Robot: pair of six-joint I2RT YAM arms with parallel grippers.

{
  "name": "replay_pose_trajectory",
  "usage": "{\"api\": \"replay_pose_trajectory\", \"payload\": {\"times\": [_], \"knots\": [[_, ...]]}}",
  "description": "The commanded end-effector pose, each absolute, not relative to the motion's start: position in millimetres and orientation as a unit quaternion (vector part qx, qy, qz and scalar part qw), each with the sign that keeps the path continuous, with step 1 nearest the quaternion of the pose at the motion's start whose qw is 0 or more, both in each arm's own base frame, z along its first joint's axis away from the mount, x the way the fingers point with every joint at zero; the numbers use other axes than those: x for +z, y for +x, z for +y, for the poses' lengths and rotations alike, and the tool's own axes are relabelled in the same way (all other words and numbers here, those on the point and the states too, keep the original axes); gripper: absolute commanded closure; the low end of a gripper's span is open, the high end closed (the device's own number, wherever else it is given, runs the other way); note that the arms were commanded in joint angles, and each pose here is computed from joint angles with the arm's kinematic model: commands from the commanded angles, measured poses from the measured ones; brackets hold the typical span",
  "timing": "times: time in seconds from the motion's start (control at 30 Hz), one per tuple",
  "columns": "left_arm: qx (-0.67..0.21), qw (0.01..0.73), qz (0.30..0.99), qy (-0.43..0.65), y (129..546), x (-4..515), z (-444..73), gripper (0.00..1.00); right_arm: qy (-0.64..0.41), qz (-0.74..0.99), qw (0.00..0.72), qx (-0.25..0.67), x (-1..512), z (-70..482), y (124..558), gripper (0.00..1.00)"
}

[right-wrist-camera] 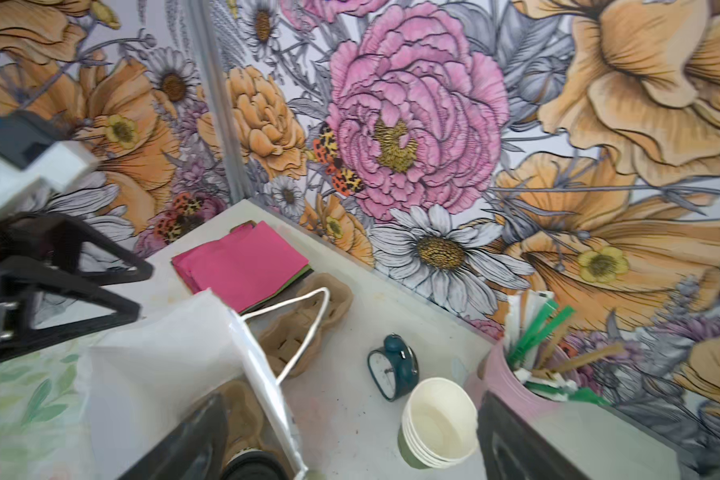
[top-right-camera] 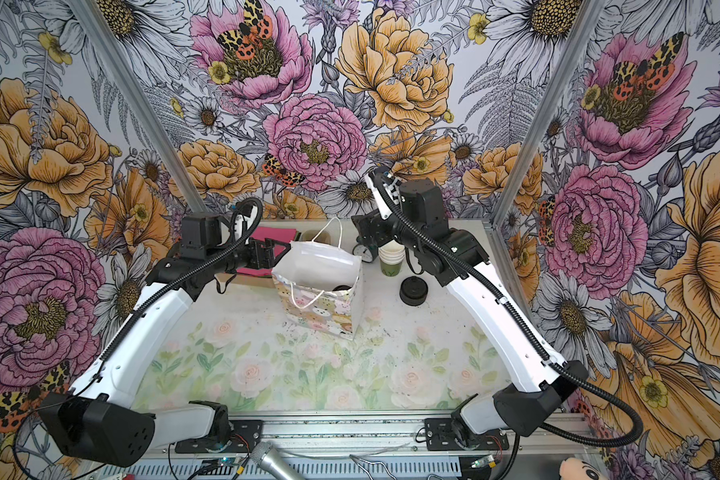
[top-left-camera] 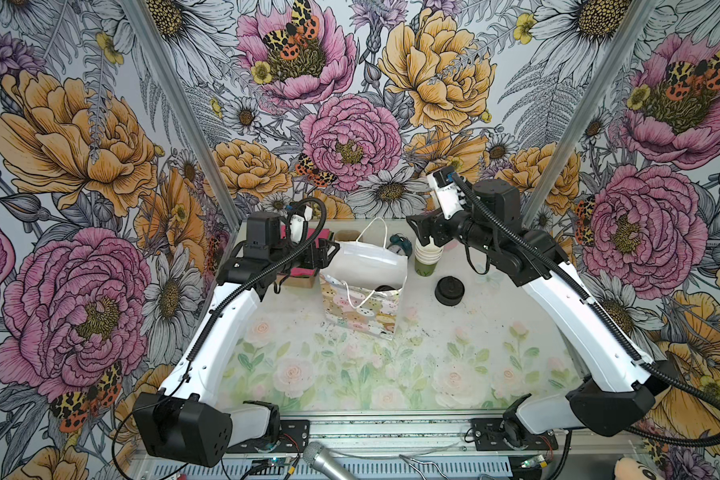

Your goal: Pack the takeout coffee

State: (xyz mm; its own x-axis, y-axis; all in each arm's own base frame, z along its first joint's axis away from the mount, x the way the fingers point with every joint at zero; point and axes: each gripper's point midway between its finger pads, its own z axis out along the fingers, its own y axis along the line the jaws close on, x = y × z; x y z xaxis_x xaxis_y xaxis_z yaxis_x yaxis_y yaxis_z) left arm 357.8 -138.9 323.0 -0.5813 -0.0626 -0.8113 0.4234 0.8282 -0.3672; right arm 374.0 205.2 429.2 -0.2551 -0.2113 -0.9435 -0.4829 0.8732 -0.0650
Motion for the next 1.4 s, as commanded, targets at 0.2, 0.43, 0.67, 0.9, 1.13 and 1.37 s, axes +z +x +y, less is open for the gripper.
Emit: {"api": "replay_pose_trajectory", "payload": {"times": [0.2, 0.43, 0.67, 0.9, 1.13, 1.37], "knots": [[-0.228, 0.512, 0.824, 0.082, 349.5, 349.9, -112.6, 0.01, 0.04, 0.825, 0.56, 0.067, 388.9, 92.2, 450.4, 0.22], [-0.226, 0.515, 0.823, 0.075, 341.7, 346.7, -106.1, 0.01, 0.085, 0.852, 0.513, 0.055, 344.2, 71.5, 504.6, 0.33], [-0.231, 0.513, 0.823, 0.074, 339.6, 346.0, -106.7, 0.01, 0.096, 0.875, 0.472, 0.041, 295.5, 78.2, 548.7, 0.36], [-0.231, 0.514, 0.823, 0.073, 337.7, 345.6, -105.7, 0.01, 0.12, 0.881, 0.456, 0.029, 267.6, 78.1, 571.3, 0.44], [-0.233, 0.511, 0.824, 0.07, 337.3, 343.3, -105.4, 0.01, 0.131, 0.886, 0.444, 0.034, 250.0, 84.3, 583.1, 0.5], [-0.23, 0.511, 0.825, 0.067, 335.2, 340.8, -103.8, 0.01, 0.148, 0.893, 0.421, 0.064, 232.9, 94.6, 587.9, 0.53]]}}
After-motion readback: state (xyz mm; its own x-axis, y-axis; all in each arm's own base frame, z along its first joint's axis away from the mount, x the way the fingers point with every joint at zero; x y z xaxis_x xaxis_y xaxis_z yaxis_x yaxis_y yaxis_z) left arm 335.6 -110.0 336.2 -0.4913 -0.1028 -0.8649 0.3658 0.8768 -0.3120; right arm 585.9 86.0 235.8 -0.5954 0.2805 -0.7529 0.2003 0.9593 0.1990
